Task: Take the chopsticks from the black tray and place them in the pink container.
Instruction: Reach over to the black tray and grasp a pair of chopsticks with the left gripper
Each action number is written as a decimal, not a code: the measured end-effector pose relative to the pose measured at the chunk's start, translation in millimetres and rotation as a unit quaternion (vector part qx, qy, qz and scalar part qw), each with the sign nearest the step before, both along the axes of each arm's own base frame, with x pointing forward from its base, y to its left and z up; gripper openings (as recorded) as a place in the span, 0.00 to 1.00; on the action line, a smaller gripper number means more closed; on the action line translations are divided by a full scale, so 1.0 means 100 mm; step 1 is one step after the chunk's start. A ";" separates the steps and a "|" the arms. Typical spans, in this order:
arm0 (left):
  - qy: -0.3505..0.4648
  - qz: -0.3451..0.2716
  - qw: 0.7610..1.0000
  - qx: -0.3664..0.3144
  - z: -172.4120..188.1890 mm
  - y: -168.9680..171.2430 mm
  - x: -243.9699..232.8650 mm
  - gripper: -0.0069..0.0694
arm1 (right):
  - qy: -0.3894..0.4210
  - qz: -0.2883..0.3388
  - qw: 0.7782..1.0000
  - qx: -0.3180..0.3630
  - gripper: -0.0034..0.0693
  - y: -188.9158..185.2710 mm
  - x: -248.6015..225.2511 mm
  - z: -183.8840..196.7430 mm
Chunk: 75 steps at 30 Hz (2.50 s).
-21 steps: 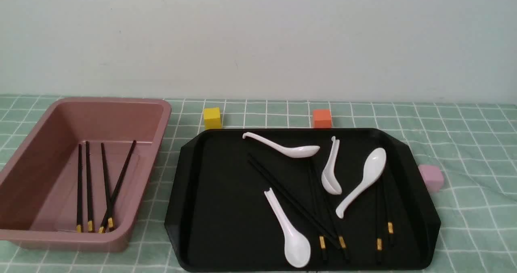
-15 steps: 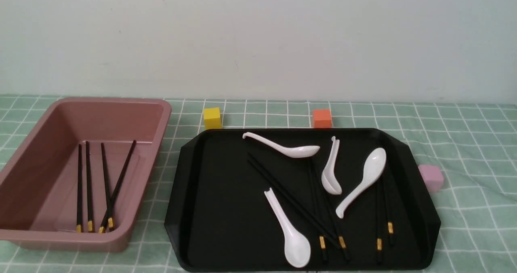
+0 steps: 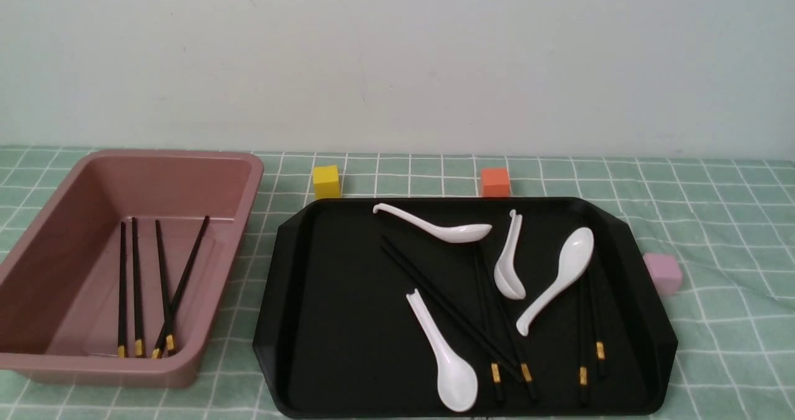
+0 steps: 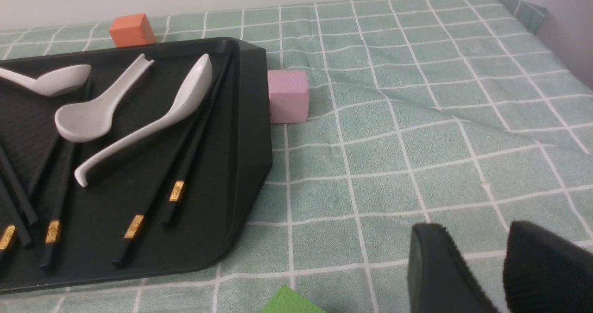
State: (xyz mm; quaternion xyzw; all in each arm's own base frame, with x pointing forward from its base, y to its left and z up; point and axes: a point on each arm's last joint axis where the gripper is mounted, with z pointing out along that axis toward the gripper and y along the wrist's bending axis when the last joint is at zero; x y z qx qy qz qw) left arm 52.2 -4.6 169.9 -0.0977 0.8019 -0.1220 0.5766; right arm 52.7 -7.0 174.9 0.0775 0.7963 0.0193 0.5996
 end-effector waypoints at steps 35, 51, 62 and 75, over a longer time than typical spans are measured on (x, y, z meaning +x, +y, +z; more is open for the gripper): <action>0.035 0.035 0.924 -0.379 0.05 -0.14 -0.01 0.16 | 0.000 0.000 1.000 0.000 0.38 0.00 0.00 0.00; -0.020 0.072 0.721 -0.689 0.28 -0.09 0.03 0.18 | 0.000 0.000 1.000 0.000 0.38 0.00 0.00 0.00; -0.143 0.038 0.711 -0.687 0.87 0.03 -0.05 0.07 | 0.000 0.000 1.000 0.000 0.38 0.00 0.00 0.00; 0.396 -0.096 0.883 -0.234 1.41 -0.56 1.26 0.07 | 0.000 0.000 1.000 0.000 0.38 0.00 0.00 0.00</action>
